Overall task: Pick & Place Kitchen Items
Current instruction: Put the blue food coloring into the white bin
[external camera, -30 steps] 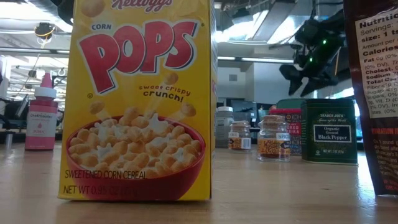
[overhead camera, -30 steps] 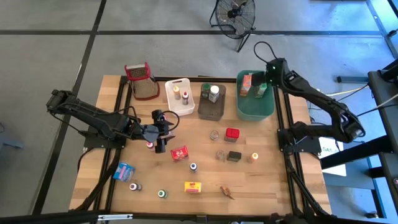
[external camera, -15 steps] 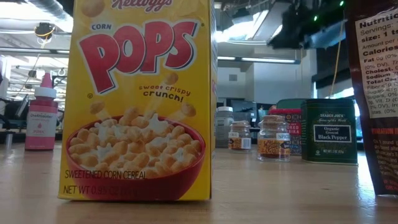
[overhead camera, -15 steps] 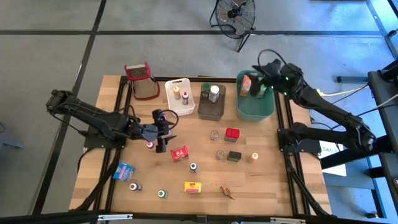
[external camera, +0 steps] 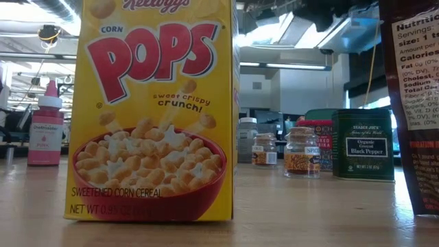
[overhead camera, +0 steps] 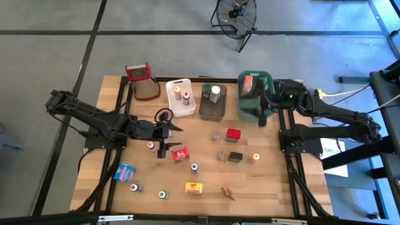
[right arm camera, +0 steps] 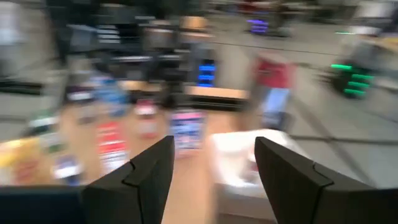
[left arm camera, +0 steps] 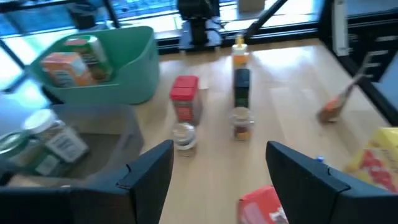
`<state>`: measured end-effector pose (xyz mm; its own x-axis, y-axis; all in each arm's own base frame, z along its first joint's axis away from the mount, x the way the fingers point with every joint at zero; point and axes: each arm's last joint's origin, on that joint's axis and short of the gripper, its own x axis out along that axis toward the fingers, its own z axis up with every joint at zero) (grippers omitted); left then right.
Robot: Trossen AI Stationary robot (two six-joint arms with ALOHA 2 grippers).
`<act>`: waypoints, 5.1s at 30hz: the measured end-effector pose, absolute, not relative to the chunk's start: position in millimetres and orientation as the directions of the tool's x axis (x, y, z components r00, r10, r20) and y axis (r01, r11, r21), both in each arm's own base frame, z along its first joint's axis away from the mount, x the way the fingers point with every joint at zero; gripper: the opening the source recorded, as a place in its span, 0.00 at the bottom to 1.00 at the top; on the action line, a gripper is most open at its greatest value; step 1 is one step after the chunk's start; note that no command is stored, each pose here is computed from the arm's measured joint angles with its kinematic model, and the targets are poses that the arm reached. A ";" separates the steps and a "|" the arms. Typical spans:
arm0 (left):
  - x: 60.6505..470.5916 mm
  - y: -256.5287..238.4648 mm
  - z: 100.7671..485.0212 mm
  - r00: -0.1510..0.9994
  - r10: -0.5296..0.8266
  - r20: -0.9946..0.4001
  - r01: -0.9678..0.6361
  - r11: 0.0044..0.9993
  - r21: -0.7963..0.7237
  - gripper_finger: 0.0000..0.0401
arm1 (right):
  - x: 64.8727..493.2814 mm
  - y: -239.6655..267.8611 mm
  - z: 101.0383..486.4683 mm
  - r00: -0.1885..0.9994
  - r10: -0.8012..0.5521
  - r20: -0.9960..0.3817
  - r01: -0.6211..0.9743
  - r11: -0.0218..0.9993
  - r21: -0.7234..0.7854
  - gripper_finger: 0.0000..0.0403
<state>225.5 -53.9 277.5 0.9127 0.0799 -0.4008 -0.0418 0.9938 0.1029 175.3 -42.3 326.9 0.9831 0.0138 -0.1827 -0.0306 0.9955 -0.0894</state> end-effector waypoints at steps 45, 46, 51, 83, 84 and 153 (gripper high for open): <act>351.2 -114.8 284.3 0.462 -0.182 -0.868 0.438 0.898 0.045 0.57 | 188.4 37.1 247.4 0.938 0.346 -0.025 -0.339 0.896 -0.287 0.56; 353.9 -113.3 280.5 0.445 -0.173 -0.879 0.434 0.900 0.042 0.57 | 188.4 37.1 247.2 0.938 0.346 -0.027 -0.339 0.896 -0.286 0.56; 362.8 -109.6 264.7 0.394 -0.167 -0.904 0.433 0.901 0.022 0.57 | 188.3 37.1 246.4 0.938 0.346 -0.035 -0.341 0.896 -0.285 0.56; 382.7 -120.5 211.7 0.286 -0.144 -0.947 0.483 0.876 0.013 0.56 | 188.3 37.5 249.8 0.934 0.357 0.000 -0.344 0.900 -0.266 0.56; 383.0 -120.6 210.6 0.284 -0.143 -0.948 0.483 0.876 0.012 0.55 | 188.3 37.5 249.8 0.934 0.357 0.000 -0.344 0.900 -0.266 0.56; 366.8 -16.2 365.4 0.245 0.230 -0.942 0.217 0.934 0.285 0.36 | 188.0 38.0 248.9 0.928 0.372 -0.009 -0.363 0.900 -0.241 0.56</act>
